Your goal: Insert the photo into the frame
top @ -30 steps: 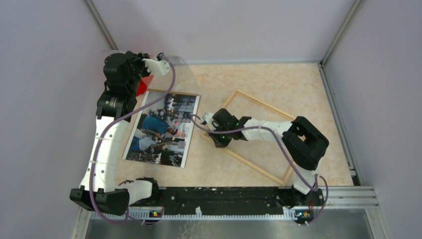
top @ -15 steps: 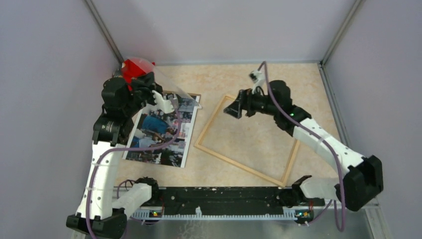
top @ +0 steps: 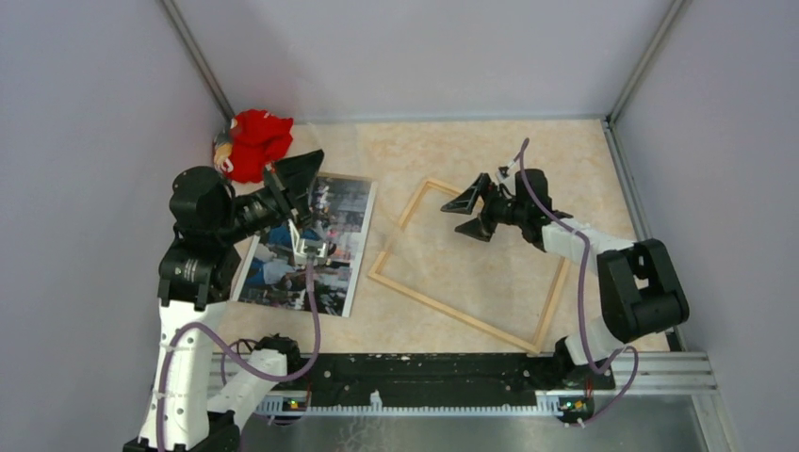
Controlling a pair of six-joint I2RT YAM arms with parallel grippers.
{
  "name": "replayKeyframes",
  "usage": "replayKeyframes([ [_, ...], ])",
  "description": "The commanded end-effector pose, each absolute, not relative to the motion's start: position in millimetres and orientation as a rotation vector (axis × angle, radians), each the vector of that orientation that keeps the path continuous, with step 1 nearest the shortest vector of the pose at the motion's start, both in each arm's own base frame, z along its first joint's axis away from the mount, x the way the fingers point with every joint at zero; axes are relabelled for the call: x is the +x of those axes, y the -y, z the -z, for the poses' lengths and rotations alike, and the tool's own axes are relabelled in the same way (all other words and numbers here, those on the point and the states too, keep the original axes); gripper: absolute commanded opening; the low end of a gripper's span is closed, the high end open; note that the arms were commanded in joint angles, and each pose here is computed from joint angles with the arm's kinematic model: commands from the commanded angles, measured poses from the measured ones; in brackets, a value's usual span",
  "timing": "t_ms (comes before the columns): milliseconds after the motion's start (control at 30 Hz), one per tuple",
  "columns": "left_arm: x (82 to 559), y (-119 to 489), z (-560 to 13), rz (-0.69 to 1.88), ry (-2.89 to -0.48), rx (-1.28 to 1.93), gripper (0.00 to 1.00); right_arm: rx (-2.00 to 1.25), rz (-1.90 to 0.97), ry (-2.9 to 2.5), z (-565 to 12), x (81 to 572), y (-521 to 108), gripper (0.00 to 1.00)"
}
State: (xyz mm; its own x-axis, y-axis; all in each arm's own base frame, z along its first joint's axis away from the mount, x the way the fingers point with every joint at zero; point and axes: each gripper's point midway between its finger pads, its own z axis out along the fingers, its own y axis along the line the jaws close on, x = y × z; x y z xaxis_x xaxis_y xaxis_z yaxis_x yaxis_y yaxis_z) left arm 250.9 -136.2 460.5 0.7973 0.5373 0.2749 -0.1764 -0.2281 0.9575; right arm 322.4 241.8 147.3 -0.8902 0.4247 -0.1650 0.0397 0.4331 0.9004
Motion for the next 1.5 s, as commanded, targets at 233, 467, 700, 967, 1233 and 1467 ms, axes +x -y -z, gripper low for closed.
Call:
replayKeyframes([
  [233,199,155,-518,-0.753,0.055,1.581,0.0,0.408,-1.814,-2.116,-187,327,-290,0.93],
  [467,190,155,-480,-0.767,0.099,1.715,0.0,0.02,-1.591,-1.898,-260,374,-260,0.99],
  [700,182,165,-455,-0.768,0.268,1.753,0.0,-0.211,-1.61,-1.814,-300,374,-262,0.99],
  [967,190,178,-458,-0.846,0.485,1.678,0.0,0.151,-1.426,-2.109,-207,373,-248,0.99],
  [1233,195,186,-491,-0.895,0.615,1.568,0.0,0.301,-1.276,-2.155,-177,356,-236,0.99],
  [1467,188,184,-517,-0.979,0.652,1.491,0.0,0.448,-1.49,-2.111,-164,346,-247,0.99],
])
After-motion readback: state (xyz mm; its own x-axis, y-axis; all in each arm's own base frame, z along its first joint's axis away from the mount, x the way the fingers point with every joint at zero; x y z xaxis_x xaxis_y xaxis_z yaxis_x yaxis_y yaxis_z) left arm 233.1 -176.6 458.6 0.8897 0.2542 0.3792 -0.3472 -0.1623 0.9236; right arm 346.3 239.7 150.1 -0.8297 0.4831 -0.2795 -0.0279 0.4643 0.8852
